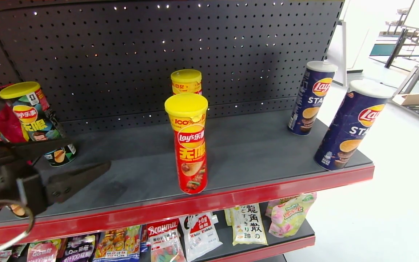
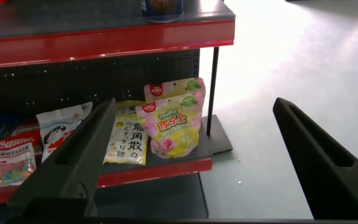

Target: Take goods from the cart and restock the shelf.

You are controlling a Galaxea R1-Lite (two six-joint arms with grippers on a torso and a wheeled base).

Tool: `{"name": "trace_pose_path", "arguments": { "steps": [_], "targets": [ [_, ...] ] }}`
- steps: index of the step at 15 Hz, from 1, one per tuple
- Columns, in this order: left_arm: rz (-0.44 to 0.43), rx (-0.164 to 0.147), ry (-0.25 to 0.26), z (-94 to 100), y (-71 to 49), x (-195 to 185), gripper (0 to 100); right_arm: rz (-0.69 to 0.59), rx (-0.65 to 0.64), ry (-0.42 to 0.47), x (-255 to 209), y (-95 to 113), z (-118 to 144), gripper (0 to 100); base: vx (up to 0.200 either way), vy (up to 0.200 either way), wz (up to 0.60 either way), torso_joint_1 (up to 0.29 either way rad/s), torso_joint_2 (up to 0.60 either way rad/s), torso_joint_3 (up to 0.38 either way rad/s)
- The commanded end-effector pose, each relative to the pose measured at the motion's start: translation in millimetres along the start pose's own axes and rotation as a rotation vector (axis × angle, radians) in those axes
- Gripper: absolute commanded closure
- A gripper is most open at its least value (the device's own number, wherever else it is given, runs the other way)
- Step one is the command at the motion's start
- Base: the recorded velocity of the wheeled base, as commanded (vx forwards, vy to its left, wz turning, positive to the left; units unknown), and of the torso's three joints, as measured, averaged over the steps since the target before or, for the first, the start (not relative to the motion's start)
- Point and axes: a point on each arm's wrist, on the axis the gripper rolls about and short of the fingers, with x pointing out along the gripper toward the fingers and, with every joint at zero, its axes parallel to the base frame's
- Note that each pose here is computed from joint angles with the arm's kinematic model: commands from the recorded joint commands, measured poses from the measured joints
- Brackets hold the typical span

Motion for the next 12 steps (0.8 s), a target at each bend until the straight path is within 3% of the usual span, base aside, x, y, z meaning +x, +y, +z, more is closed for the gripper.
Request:
{"name": "trace_pose_path", "arguments": {
  "steps": [1, 3, 4, 6, 8, 10, 12],
  "targets": [
    [0.087, -0.039, -0.133, -36.2, -15.8, -86.6, 0, 0.0, 0.0, 0.001, 0.1, 0.0, 0.0, 0, 0.0, 0.0, 0.0, 0.0, 0.0, 0.0],
    [0.203, -0.075, -0.205, -54.8, -19.9, -108.1, 0, 0.0, 0.0, 0.001, 0.1, 0.0, 0.0, 0, 0.0, 0.0, 0.0, 0.0, 0.0, 0.0],
    [0.233, -0.079, -0.223, -62.8, -21.3, -113.3, 0, 0.0, 0.0, 0.001, 0.1, 0.0, 0.0, 0, 0.0, 0.0, 0.0, 0.0, 0.0, 0.0],
    [0.244, -0.08, -0.224, -79.5, -23.5, -116.3, 0, 0.0, 0.0, 0.001, 0.1, 0.0, 0.0, 0, 0.0, 0.0, 0.0, 0.0, 0.0, 0.0],
    [0.262, -0.082, -0.221, -84.4, -23.6, -116.4, 0, 0.0, 0.0, 0.001, 0.1, 0.0, 0.0, 0, 0.0, 0.0, 0.0, 0.0, 0.0, 0.0],
    [0.307, -0.088, -0.212, -106.9, -24.9, -117.3, 0, 0.0, 0.0, 0.001, 0.1, 0.0, 0.0, 0, 0.0, 0.0, 0.0, 0.0, 0.0, 0.0],
    [0.334, -0.076, -0.208, -116.3, -25.8, -119.1, 0, 0.002, -0.005, 0.001, 0.1, 0.0, 0.0, 0, 0.0, 0.0, 0.0, 0.0, 0.0, 0.0]
  ]
}}
